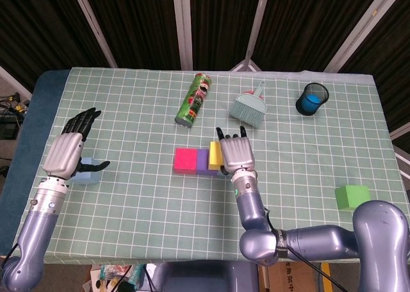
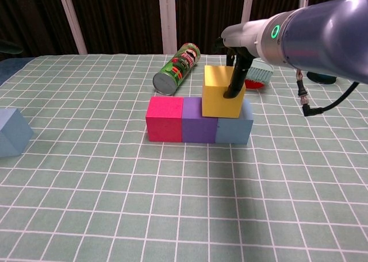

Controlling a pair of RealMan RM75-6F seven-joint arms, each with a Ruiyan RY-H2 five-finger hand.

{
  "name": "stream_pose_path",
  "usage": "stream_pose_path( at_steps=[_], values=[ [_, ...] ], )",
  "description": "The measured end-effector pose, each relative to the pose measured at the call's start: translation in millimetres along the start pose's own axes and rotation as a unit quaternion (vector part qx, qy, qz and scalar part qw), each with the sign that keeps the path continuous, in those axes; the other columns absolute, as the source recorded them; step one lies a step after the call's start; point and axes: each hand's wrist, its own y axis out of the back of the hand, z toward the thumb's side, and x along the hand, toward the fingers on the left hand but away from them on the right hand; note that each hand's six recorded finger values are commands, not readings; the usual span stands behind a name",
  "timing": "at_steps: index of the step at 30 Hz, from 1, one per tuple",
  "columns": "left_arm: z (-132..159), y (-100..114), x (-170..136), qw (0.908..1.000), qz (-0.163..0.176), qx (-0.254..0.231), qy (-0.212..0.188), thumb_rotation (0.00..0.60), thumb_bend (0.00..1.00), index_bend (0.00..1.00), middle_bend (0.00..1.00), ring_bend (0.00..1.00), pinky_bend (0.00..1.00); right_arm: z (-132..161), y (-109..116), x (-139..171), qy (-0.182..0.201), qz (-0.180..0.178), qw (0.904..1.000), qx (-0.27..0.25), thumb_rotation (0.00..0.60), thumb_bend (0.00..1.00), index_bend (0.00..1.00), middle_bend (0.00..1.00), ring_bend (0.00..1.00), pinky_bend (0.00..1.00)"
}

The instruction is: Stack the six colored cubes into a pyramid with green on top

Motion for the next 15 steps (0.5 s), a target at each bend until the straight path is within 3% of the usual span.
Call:
stream_pose_path(
  at_steps=[15],
  values=[
    [0.3,-0.6,-0.2,1.0,-0.001,0.001,0.0,0.6,0.09,0.0,0.0,0.01,0.07,-2.9,-2.4,-0.3,-0.003,0.002,1.0,0.005,0.6,0.32,0.0,0.46,0.29,0.0]
  ],
)
